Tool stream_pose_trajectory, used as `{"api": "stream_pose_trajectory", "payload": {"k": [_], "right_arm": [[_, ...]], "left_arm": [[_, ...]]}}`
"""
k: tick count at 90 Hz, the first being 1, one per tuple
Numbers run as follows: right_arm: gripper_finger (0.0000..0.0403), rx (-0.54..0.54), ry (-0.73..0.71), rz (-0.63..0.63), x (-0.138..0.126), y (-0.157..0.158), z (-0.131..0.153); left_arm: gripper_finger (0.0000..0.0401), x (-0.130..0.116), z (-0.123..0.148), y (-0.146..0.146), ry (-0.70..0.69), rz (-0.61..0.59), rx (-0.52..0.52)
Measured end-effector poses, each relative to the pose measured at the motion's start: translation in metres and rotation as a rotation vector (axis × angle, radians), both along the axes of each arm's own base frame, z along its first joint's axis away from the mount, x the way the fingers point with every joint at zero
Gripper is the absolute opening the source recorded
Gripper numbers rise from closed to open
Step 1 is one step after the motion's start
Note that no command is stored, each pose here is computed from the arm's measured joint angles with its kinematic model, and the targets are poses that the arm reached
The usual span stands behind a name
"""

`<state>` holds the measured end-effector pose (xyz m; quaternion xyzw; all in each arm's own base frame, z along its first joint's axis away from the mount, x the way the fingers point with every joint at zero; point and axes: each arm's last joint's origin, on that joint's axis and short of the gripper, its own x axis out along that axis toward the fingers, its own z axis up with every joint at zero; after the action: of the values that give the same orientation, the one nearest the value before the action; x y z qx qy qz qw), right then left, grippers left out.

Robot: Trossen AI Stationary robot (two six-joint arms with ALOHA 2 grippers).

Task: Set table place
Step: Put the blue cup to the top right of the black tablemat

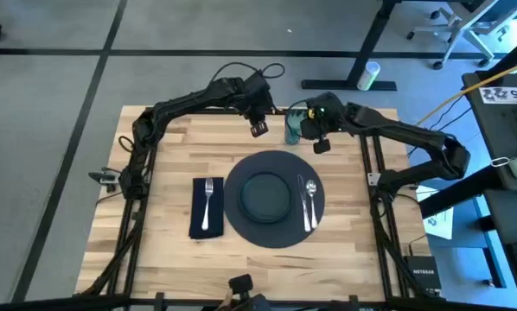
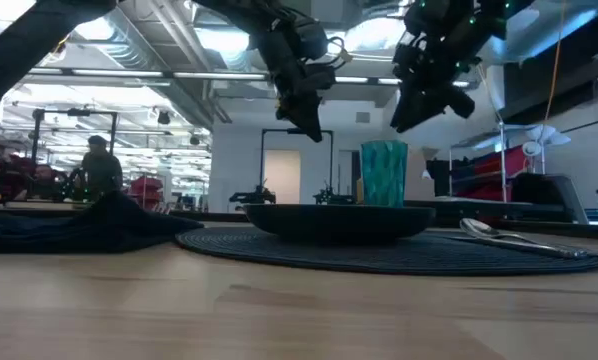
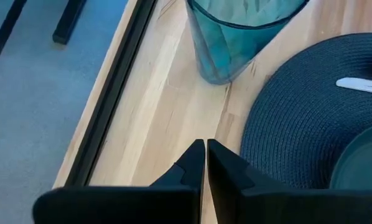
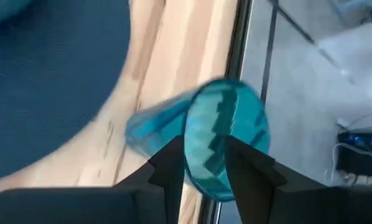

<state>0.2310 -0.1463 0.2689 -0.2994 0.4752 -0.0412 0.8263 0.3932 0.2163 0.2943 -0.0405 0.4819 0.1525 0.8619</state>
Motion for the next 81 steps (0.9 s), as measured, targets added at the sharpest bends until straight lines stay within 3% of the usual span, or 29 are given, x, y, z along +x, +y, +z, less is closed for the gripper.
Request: {"api": "stream_pose_trajectory", "payload": {"k": [25, 49, 81], "right_arm": [[0.0093, 0.105, 0.076, 0.019, 0.005, -0.012, -0.025], [0.0007, 0.152, 0.161, 0.018, -0.001, -0.008, -0.02], [0.0004, 0.318, 0.259, 0.02, -0.014, 0.004, -0.017]], "left_arm": [[0.0, 0.0, 0.0, 0.0, -0.001, 0.004, -0.001], [0.0, 0.0, -0.001, -0.002, 0.007, 0.009, -0.013], [0.0, 0.002, -0.002, -0.009, 0.025, -0.004, -0.025]]}}
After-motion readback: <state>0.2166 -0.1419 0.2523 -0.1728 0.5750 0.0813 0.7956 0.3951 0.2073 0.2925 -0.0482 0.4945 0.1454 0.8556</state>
